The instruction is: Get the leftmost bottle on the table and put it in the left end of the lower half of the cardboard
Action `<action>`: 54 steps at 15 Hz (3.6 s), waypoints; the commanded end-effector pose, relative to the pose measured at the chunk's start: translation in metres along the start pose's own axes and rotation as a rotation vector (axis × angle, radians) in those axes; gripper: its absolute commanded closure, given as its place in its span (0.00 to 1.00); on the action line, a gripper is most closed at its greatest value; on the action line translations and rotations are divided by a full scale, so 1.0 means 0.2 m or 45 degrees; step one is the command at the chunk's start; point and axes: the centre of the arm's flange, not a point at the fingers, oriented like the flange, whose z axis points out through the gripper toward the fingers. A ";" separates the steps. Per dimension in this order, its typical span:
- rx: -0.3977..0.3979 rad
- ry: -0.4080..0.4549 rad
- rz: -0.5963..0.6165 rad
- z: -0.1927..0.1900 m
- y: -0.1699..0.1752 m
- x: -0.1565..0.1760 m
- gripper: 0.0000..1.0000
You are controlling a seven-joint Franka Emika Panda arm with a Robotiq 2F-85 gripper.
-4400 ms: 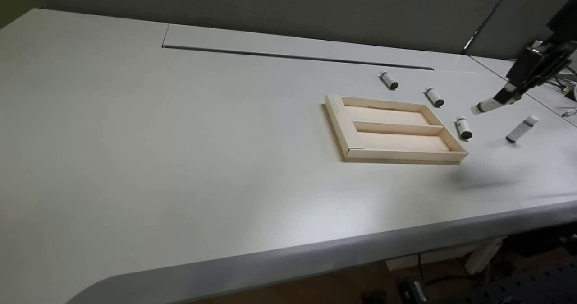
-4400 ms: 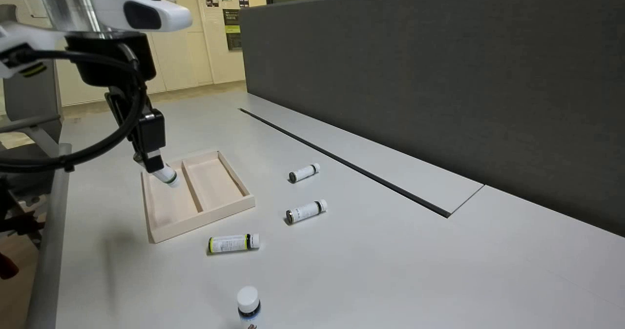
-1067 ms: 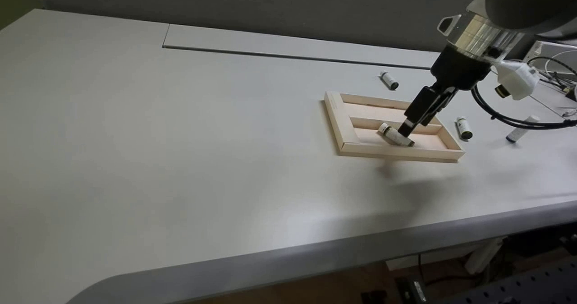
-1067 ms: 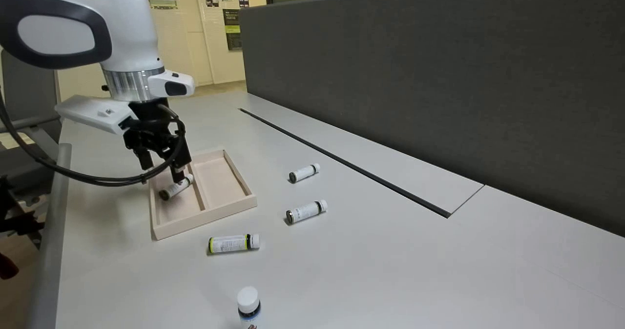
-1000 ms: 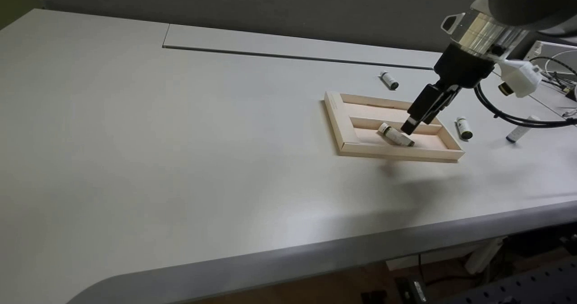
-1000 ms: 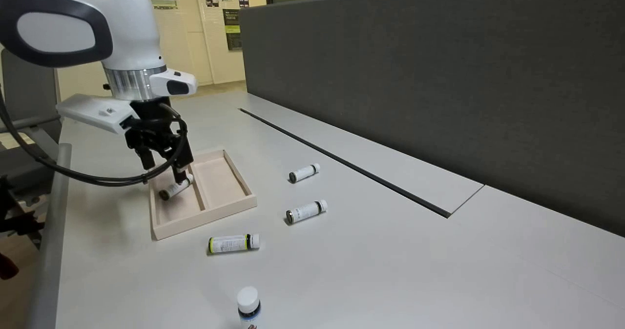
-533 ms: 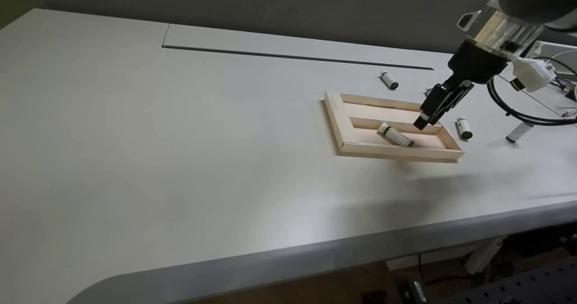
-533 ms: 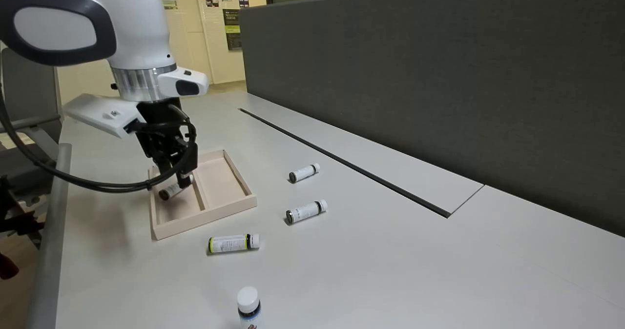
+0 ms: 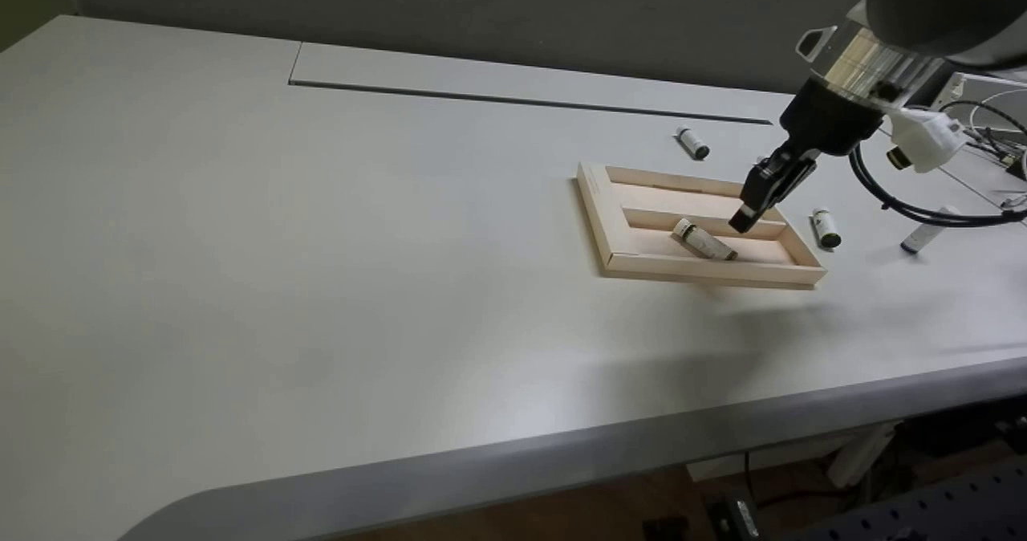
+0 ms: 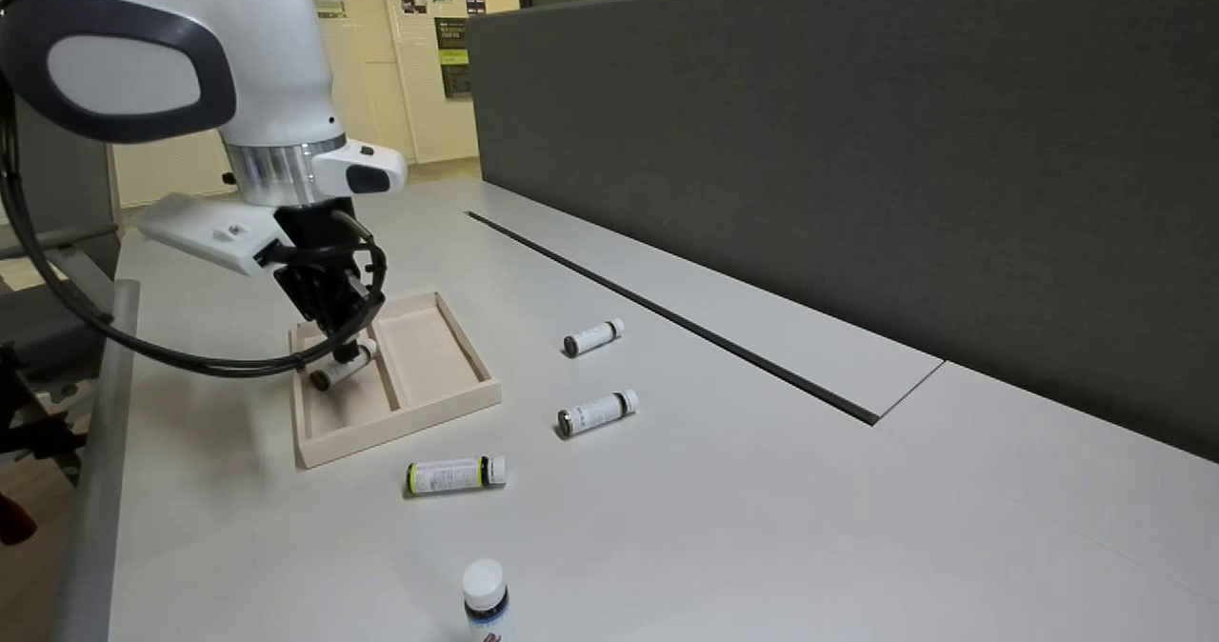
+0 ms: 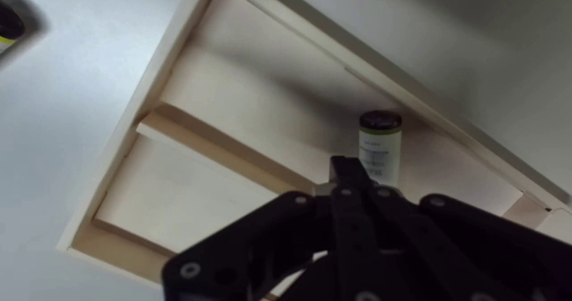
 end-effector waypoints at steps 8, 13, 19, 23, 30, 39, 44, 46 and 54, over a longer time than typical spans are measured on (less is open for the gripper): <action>-0.002 -0.051 0.006 0.12 -0.07 0.05 1.00; 0.077 -0.070 0.080 0.13 -0.09 0.08 1.00; 0.106 -0.050 0.089 0.13 -0.16 0.13 1.00; 0.122 -0.064 0.067 0.18 -0.22 0.16 1.00; 0.181 -0.095 0.055 0.22 -0.28 0.21 1.00; 0.324 -0.076 0.099 0.17 -0.40 0.32 1.00; 0.335 -0.075 0.142 0.11 -0.38 0.33 1.00; 0.263 -0.026 0.138 -0.01 -0.34 0.31 1.00; 0.079 0.096 0.031 -0.54 -0.16 0.18 0.41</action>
